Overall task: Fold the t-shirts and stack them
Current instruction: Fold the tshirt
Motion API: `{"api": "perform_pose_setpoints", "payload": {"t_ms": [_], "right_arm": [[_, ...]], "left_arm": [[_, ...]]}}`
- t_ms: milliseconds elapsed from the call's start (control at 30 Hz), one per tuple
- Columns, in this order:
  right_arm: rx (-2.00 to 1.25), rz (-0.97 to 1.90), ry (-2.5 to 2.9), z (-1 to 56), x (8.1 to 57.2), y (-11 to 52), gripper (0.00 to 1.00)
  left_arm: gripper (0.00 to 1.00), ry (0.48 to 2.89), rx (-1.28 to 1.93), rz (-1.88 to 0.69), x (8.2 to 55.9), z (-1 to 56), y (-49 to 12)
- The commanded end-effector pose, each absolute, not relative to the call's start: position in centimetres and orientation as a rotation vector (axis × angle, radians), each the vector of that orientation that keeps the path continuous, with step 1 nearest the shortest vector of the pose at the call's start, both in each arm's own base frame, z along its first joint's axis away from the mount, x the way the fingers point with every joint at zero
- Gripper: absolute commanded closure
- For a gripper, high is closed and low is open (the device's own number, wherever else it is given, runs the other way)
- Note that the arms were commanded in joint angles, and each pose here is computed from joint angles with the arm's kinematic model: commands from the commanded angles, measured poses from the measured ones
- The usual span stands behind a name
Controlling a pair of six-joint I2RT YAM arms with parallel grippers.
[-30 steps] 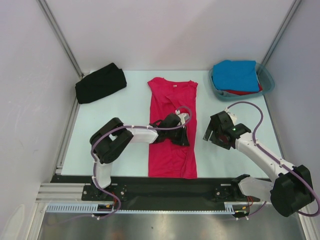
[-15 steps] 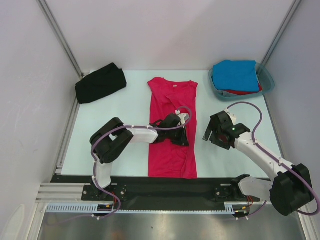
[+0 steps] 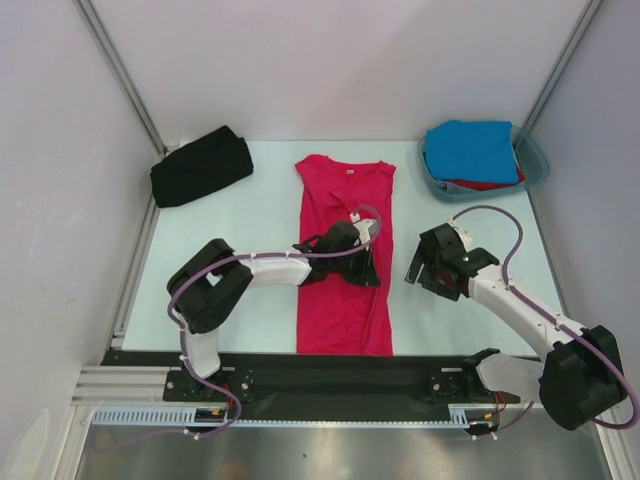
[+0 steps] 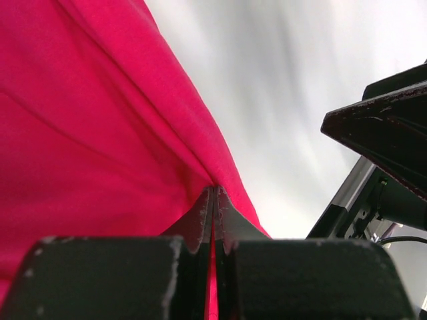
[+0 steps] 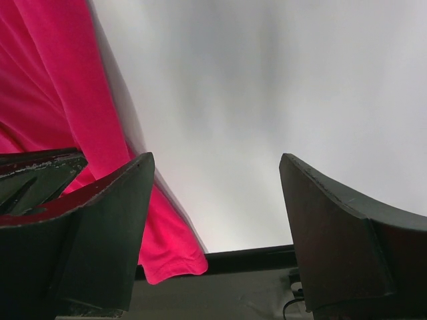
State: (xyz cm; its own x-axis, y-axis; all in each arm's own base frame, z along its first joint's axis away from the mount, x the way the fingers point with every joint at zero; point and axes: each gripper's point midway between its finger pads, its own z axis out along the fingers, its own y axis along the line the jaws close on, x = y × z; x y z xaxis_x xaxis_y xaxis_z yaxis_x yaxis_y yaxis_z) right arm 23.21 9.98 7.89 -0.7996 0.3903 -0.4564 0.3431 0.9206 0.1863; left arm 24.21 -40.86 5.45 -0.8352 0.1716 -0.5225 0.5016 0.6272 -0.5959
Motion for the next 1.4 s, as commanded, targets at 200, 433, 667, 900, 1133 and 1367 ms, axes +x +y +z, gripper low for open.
{"api": "perform_pose_setpoints", "payload": {"t_ms": [200, 433, 667, 900, 1133, 1367], "right_arm": [[0.508, 0.141, 2.565, 8.2, 23.6, 10.1, 0.20], [0.418, 0.285, 2.632, 7.2, 23.7, 13.0, 0.22], [0.330, 0.543, 2.695, 5.6, 21.9, 17.4, 0.41], [0.239, 0.693, 2.670, 6.3, 21.3, 20.3, 0.48], [0.176, 0.743, 2.694, 5.9, 21.1, 21.8, 0.51], [0.157, 0.716, 2.726, 5.3, 20.7, 22.1, 0.64]], "left_arm": [[1.00, 2.455, 0.477, -0.956, 25.0, 6.2, -38.4], [1.00, 2.504, 0.440, -0.907, 24.9, 4.4, -37.0], [1.00, 2.506, 0.445, -0.933, 24.9, 4.4, -37.5], [0.99, 2.505, 0.454, -0.940, 25.0, 4.4, -37.7], [0.99, 2.502, 0.451, -0.952, 25.1, 4.5, -37.9], [1.00, 2.498, 0.452, -0.964, 25.2, 4.7, -38.1]]}}
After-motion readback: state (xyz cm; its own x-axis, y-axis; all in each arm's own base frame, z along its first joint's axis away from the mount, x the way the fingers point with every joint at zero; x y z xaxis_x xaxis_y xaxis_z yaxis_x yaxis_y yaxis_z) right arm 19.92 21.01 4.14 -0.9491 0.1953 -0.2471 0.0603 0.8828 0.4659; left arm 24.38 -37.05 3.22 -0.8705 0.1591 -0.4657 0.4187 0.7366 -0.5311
